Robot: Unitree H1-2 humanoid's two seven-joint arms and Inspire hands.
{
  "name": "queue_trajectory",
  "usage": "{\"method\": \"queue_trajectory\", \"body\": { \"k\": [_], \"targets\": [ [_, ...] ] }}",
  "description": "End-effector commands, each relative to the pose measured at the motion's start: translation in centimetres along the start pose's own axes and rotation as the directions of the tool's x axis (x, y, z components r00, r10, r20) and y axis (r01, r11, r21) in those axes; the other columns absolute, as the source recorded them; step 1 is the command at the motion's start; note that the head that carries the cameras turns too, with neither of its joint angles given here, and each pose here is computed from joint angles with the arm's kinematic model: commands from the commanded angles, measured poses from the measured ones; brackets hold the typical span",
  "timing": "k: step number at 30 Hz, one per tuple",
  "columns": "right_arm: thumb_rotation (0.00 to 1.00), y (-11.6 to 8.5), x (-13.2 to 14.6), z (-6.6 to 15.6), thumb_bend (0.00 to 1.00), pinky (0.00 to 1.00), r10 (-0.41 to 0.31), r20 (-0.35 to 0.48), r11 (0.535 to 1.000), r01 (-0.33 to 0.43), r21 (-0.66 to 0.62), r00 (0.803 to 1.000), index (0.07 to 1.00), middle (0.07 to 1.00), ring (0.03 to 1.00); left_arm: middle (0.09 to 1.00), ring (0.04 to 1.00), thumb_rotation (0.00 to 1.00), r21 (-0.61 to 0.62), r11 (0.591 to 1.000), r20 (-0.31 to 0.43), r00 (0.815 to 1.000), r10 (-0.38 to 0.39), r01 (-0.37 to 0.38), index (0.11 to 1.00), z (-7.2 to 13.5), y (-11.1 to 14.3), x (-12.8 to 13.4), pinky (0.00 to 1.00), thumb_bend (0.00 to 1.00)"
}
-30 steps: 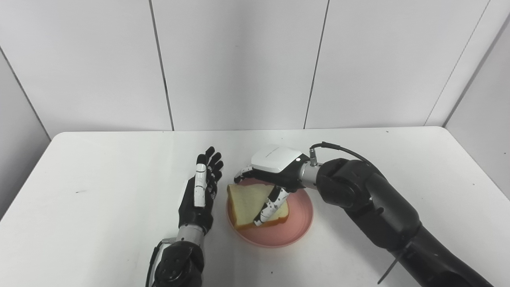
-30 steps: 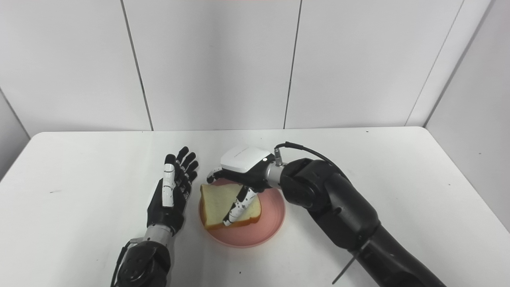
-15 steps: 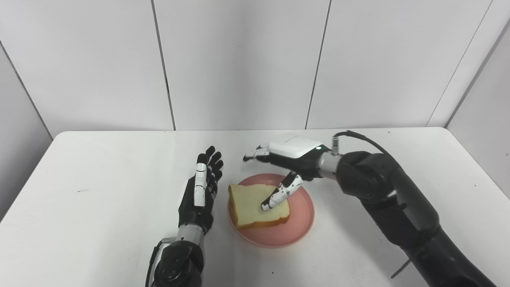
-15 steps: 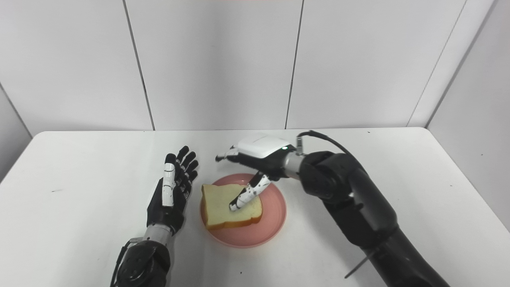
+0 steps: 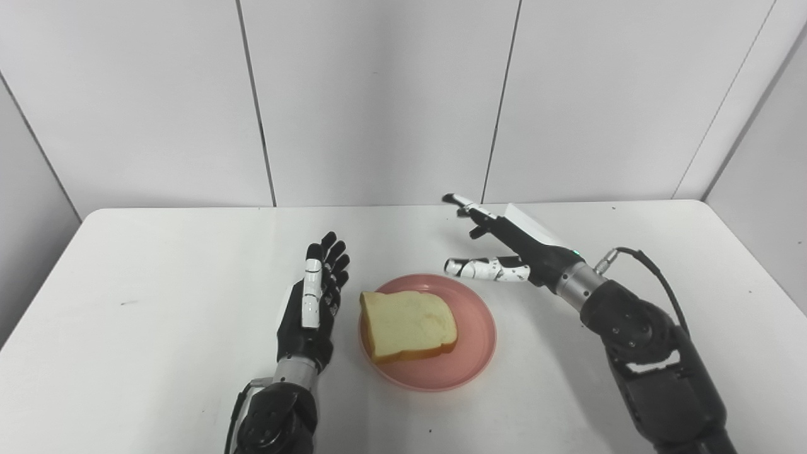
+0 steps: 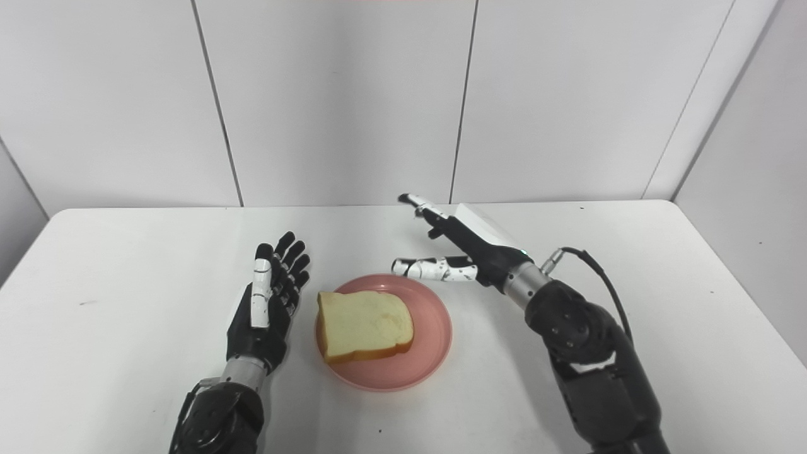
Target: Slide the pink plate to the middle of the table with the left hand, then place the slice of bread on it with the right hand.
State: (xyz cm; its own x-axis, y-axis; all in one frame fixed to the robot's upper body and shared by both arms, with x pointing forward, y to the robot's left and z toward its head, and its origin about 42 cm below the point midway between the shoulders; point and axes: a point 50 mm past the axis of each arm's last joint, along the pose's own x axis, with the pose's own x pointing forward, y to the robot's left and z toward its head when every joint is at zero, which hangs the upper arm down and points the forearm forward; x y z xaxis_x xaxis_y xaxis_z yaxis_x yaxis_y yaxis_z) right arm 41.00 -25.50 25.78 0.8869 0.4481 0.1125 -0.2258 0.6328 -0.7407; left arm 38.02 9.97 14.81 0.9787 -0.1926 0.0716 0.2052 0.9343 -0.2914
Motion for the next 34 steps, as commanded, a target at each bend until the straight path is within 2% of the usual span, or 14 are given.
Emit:
{"method": "queue_trajectory", "body": {
  "k": [1,6,10,14,16,20,29,34],
  "targets": [
    [0.92,-0.3,-0.1,0.7,0.7,0.85,-0.097,0.043,0.994,0.094,0.06,0.994,0.977,0.989,0.947,0.958,0.97,0.97,0.009,0.999,0.064,0.997,-0.039,0.039,0.929,1.8,-0.6,0.6,1.0,0.74],
    [0.96,2.0,-1.2,-0.6,0.71,0.91,-0.19,0.002,0.951,0.184,0.249,0.982,0.994,0.994,0.966,0.956,0.971,0.97,0.014,0.999,0.063,0.997,-0.04,0.04,0.931,1.6,-0.5,0.5,1.0,0.75],
    [0.94,3.6,-1.6,-1.0,0.7,0.95,-0.24,-0.029,0.872,0.229,0.433,0.97,0.996,0.987,0.976,0.957,0.975,0.97,0.01,0.999,0.062,0.997,-0.044,0.043,0.934,1.6,-0.3,0.3,1.0,0.74],
    [0.98,5.1,-2.0,-1.2,0.71,0.99,-0.266,-0.05,0.815,0.252,0.522,0.963,1.0,0.997,0.99,0.956,0.975,0.97,0.017,0.999,0.062,0.997,-0.044,0.043,0.936,1.5,-0.1,0.2,1.0,0.74],
    [0.95,5.8,-2.1,-1.3,0.71,0.99,-0.284,-0.065,0.775,0.269,0.572,0.957,1.0,1.0,0.993,0.957,0.974,0.97,0.02,0.999,0.062,0.997,-0.045,0.044,0.936,1.5,0.0,0.1,1.0,0.74],
    [0.96,7.1,-2.4,-1.7,0.69,0.98,-0.313,-0.102,0.714,0.304,0.631,0.944,1.0,1.0,0.994,0.96,0.979,0.96,0.021,0.999,0.059,0.997,-0.045,0.044,0.935,1.4,0.1,-0.1,1.0,0.75],
    [0.96,8.5,-3.1,-2.1,0.7,1.0,-0.377,-0.158,0.619,0.375,0.69,0.913,1.0,1.0,1.0,0.96,0.981,0.95,0.03,0.999,0.06,0.997,-0.048,0.046,0.936,1.4,0.3,-0.4,1.0,0.75],
    [0.95,8.9,-3.4,-2.3,0.68,1.0,-0.391,-0.173,0.597,0.392,0.7,0.904,1.0,1.0,1.0,0.963,0.984,0.95,0.027,0.998,0.06,0.997,-0.049,0.048,0.939,1.3,0.3,-0.6,1.0,0.73]
  ]
}}
